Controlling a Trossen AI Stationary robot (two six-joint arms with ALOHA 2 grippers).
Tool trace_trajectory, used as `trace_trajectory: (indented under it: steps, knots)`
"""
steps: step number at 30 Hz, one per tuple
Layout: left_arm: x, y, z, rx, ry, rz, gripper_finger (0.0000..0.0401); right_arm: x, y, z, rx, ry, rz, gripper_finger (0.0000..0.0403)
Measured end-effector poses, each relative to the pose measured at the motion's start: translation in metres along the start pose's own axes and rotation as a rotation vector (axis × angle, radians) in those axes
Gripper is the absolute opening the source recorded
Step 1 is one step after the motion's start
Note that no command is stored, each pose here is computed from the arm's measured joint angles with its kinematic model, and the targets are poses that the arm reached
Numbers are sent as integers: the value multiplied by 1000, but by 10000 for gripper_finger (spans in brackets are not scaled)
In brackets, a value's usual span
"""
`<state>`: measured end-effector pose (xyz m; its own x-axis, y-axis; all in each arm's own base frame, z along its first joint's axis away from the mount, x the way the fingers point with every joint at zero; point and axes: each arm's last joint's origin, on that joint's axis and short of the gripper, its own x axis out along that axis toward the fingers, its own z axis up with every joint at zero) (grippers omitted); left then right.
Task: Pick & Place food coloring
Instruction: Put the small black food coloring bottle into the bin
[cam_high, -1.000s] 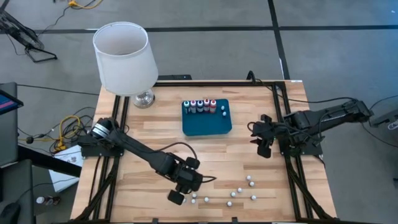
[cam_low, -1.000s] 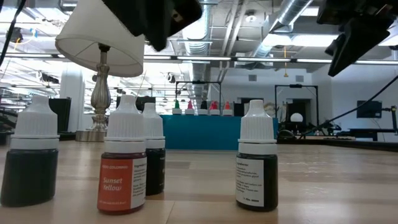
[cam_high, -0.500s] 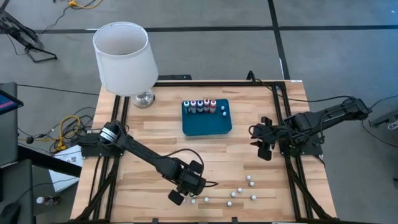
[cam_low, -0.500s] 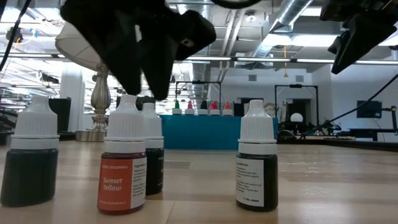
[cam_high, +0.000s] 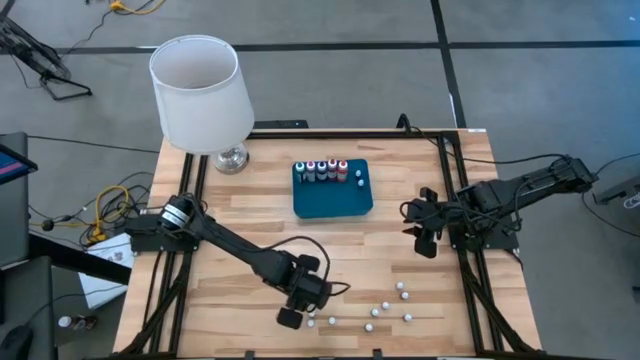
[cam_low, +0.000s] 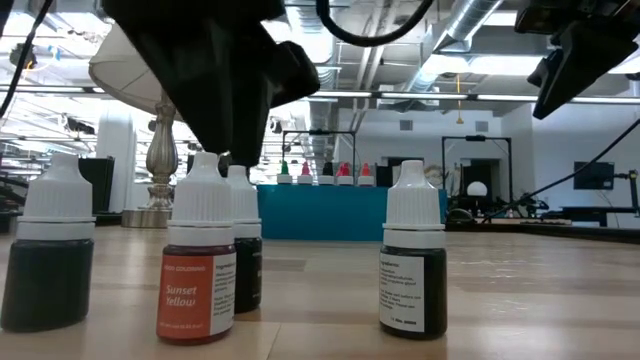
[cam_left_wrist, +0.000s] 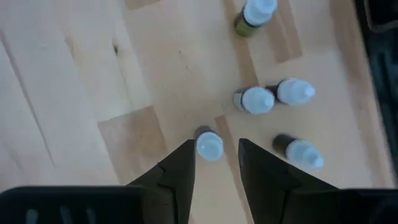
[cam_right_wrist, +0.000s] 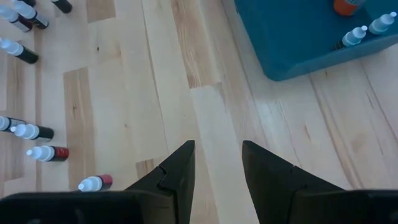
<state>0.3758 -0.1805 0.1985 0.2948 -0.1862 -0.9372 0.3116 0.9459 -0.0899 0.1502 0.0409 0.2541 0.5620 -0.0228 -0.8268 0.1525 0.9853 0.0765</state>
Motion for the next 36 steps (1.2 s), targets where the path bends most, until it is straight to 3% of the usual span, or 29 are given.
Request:
trace_trajectory:
  steps: [18, 36]
  knots:
    - [2, -1, -1, -306, 2, 21, 114, 0, 0, 1, -2, -12, -19, 122]
    - [12, 2, -8, -324, -1, 57, 114, 0, 0, 1, 6, -12, -19, 122]
